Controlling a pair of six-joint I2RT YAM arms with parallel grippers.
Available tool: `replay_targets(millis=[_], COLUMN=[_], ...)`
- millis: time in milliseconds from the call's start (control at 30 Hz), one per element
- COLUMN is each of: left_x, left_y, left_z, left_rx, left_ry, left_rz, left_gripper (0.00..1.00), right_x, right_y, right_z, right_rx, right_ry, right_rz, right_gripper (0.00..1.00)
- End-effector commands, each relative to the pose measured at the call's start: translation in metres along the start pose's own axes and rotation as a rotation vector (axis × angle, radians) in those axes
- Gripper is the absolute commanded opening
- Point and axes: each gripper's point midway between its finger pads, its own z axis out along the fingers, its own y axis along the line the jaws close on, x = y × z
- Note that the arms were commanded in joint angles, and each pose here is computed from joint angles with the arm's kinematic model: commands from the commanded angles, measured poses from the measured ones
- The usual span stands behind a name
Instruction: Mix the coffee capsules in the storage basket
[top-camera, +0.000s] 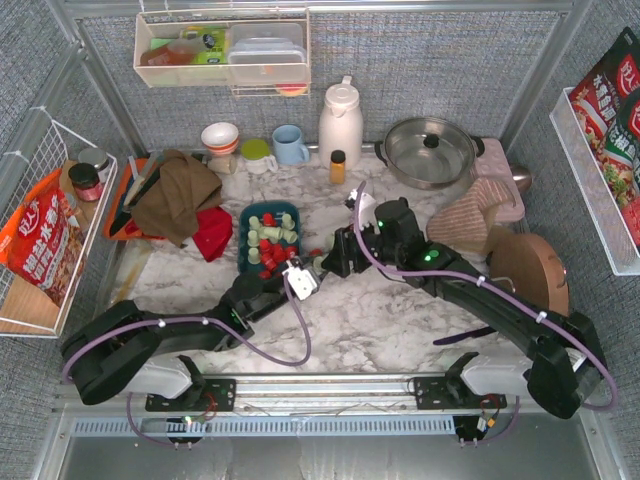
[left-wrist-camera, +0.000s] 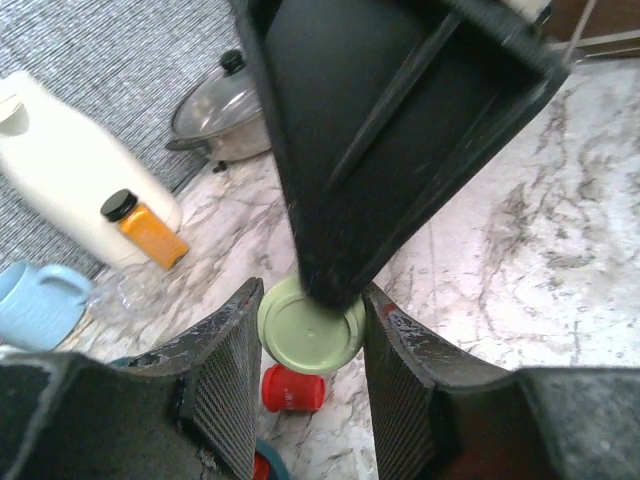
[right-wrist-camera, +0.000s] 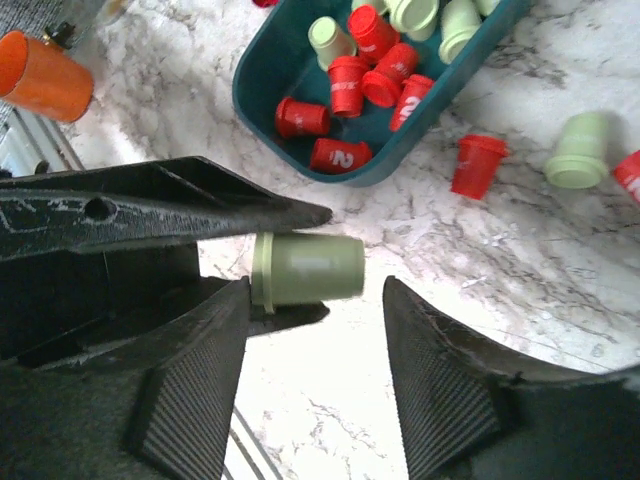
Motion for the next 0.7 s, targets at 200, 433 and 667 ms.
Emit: replay_targets(millis=[200,433,667], left_x=[-0.001,0.005,0.034], left_y=[0.016,0.024,0.049], left_z=[-0.007,-0.017,-0.038], left_rx=[-0.099,-0.163,-0.351], left_ry=[0.002,0.031,0.189], left_rz=[-0.019,-0.058,-0.150], left_gripper=[0.24,0.21,0.15], right_x=[-0.012,-0.027,-0.038], right_y=[-0.019,-0.047,-0.098], right_z=[-0.019,-0.041,-0.076], right_rx=[0.119,0.282,0.588], right_ry=[-0.022,-0.067,-0.147], right_rz=[-0.069,-0.105,-0.081], right_gripper=[0.99,0.99,0.99])
